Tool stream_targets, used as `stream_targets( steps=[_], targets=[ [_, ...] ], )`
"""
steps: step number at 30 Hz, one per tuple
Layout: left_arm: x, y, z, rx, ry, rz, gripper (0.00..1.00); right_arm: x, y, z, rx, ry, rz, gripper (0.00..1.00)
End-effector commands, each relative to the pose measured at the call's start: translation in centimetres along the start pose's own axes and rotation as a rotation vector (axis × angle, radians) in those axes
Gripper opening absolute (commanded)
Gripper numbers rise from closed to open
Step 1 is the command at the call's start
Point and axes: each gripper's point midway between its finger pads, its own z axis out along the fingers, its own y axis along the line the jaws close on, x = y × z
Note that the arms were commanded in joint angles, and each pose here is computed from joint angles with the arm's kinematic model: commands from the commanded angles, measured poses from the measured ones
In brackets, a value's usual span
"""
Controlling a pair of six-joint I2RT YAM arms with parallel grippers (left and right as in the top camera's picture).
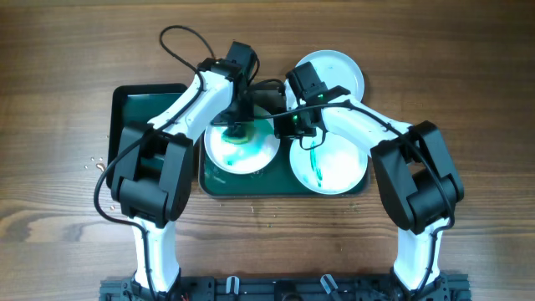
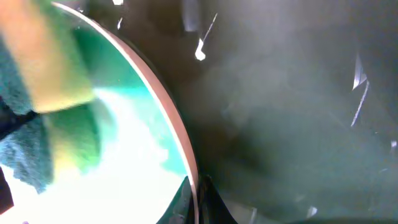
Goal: Clean dirty plates on tray and stack at the side
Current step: 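Scrub the left plate's green smear with the sponge in the left gripper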
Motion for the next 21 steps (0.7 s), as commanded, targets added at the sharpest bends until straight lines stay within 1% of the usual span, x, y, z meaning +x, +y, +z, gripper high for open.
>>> stream_targets(
  steps=[1, 3, 4, 6, 9, 10, 11, 15, 16, 19, 21],
  targets=[
    [0.9, 2.9, 0.2, -0.143, 0.027, -0.115, 0.04, 0.8, -1.2, 1.1, 0.026, 0.032, 0.019, 0.04],
    [2.6, 1.6, 0.2, -0.062, 0.114, -0.11, 0.04, 0.8, -1.2, 1.1, 0.026, 0.032, 0.019, 0.04],
    [3.6, 0.5, 0.0, 0.004, 0.169, -0.092, 0.04, 0.8, -1.2, 1.1, 0.026, 0.032, 0.019, 0.04],
    [5.1, -2.1, -0.5, 0.163, 0.251, -0.009, 0.04, 0.8, -1.2, 1.1, 0.026, 0.032, 0.019, 0.04],
    [6.4, -5.6, -1.9, 0.401, 0.316, 0.11, 0.04, 0.8, -1.2, 1.1, 0.025, 0.032, 0.019, 0.04],
    [6.6, -6.4, -2.4, 0.459, 0.322, 0.137, 0.04, 0.8, -1.2, 1.1, 0.023, 0.033, 0.019, 0.04],
    [6.6, -6.8, -2.5, 0.484, 0.321, 0.143, 0.04, 0.8, -1.2, 1.1, 0.023, 0.033, 0.019, 0.04],
    [4.8, -7.3, -2.2, 0.5, 0.239, 0.156, 0.04, 0.9, -1.2, 1.1, 0.023, 0.034, 0.019, 0.04],
    [3.4, -7.3, -1.8, 0.481, 0.176, 0.165, 0.04, 0.9, -1.2, 1.1, 0.024, 0.036, 0.02, 0.04],
    [1.5, -6.6, -1.2, 0.413, 0.091, 0.156, 0.04, 0.9, -1.2, 1.1, 0.025, 0.037, 0.02, 0.04],
    [0.2, -5.3, -0.5, 0.322, 0.035, 0.129, 0.04, 0.9, -1.2, 1.1, 0.025, 0.037, 0.02, 0.05]
  ],
)
